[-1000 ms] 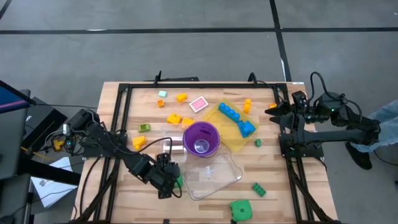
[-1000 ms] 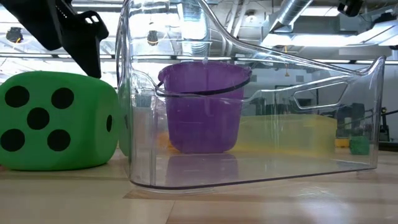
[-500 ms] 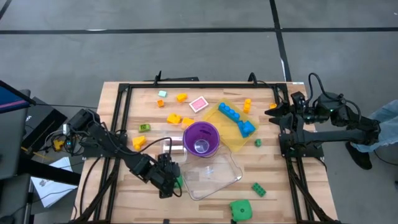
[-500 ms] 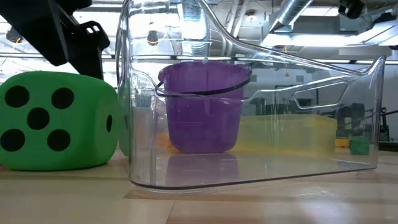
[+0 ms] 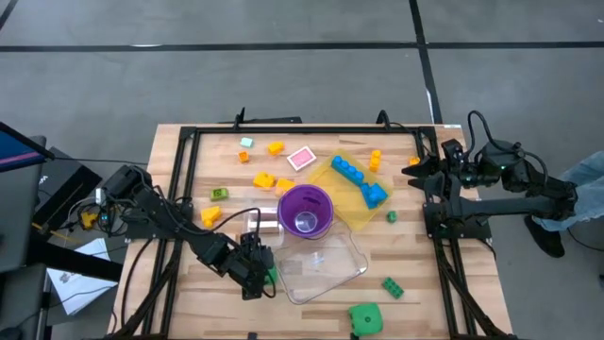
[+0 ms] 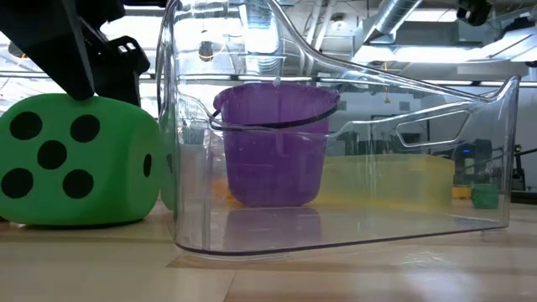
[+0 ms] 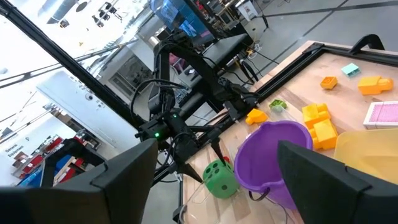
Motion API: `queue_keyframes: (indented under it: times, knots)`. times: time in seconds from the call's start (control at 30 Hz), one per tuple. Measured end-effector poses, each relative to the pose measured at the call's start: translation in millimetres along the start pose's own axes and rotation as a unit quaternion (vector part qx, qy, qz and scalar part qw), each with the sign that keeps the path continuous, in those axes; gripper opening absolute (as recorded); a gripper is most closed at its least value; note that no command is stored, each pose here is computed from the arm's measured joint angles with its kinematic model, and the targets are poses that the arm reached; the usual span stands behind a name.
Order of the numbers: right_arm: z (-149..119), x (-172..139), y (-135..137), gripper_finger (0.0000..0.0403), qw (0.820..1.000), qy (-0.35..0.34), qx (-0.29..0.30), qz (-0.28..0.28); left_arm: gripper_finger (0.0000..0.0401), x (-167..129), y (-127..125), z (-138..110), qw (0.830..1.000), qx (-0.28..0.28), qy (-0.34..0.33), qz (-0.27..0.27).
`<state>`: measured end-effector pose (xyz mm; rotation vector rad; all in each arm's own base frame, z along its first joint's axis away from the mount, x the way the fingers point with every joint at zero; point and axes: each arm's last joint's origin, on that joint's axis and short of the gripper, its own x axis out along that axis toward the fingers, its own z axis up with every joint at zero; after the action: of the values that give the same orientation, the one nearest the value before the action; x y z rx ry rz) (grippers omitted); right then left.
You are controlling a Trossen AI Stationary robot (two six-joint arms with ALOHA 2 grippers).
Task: Pick & Place Toys
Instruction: Put the green dice into the transparent bin
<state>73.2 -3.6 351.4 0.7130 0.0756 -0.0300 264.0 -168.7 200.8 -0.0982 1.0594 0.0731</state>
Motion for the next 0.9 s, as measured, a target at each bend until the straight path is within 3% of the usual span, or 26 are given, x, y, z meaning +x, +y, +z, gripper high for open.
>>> queue_keyframes:
  times: [0.9]
  knots:
    - [-0.1, -0.1, -0.1, 0.0321, 1.0, 0.0, 0.0, 0.0, 0.04, -3.3, 1.9, -1.3, 1.0, 0.018, 0.015, -0.009]
